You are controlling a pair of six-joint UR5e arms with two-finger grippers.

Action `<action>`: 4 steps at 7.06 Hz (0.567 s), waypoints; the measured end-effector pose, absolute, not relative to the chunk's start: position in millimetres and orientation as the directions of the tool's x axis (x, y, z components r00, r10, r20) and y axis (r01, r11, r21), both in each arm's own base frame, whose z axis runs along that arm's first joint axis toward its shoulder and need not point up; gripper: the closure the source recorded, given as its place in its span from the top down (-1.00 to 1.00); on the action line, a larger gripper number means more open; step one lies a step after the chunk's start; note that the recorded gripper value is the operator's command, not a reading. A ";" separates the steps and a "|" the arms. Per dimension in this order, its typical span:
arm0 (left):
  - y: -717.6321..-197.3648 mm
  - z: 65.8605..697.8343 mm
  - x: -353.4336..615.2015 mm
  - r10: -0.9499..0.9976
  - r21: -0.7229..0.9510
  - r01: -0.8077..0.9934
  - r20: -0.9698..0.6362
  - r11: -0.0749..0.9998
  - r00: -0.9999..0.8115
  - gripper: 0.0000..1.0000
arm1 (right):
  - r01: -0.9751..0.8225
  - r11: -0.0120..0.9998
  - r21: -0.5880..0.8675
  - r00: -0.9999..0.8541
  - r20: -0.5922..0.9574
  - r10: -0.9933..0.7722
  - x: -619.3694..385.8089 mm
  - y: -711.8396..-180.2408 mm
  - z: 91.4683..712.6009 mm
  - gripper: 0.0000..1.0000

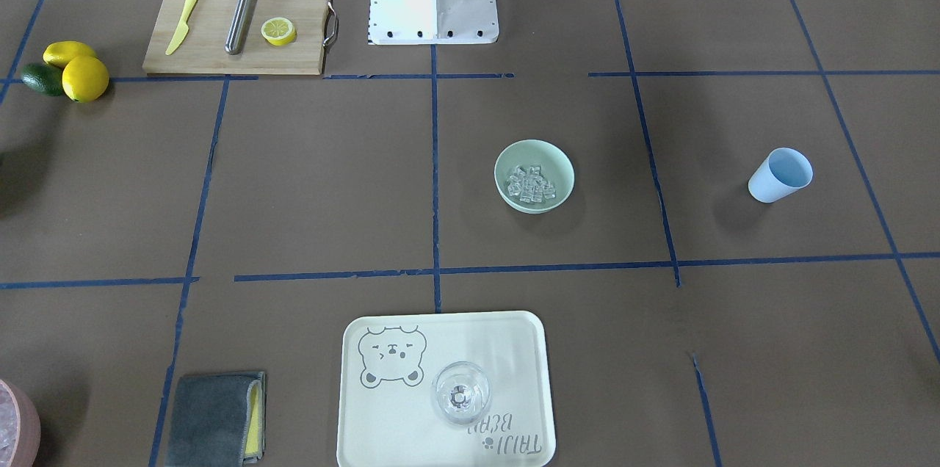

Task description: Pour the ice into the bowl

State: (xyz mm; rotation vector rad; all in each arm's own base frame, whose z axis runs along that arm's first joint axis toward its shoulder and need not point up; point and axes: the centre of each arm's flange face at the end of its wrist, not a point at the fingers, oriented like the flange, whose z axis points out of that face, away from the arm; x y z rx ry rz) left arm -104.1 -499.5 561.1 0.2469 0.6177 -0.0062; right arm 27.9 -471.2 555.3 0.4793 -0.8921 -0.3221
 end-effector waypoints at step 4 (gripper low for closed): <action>-461.7 599.3 -103.2 -0.022 0.083 0.103 -0.668 0.991 0.744 1.00 | 0.051 0.893 0.448 0.424 0.799 -0.426 -109.0 -503.7 413.5 1.00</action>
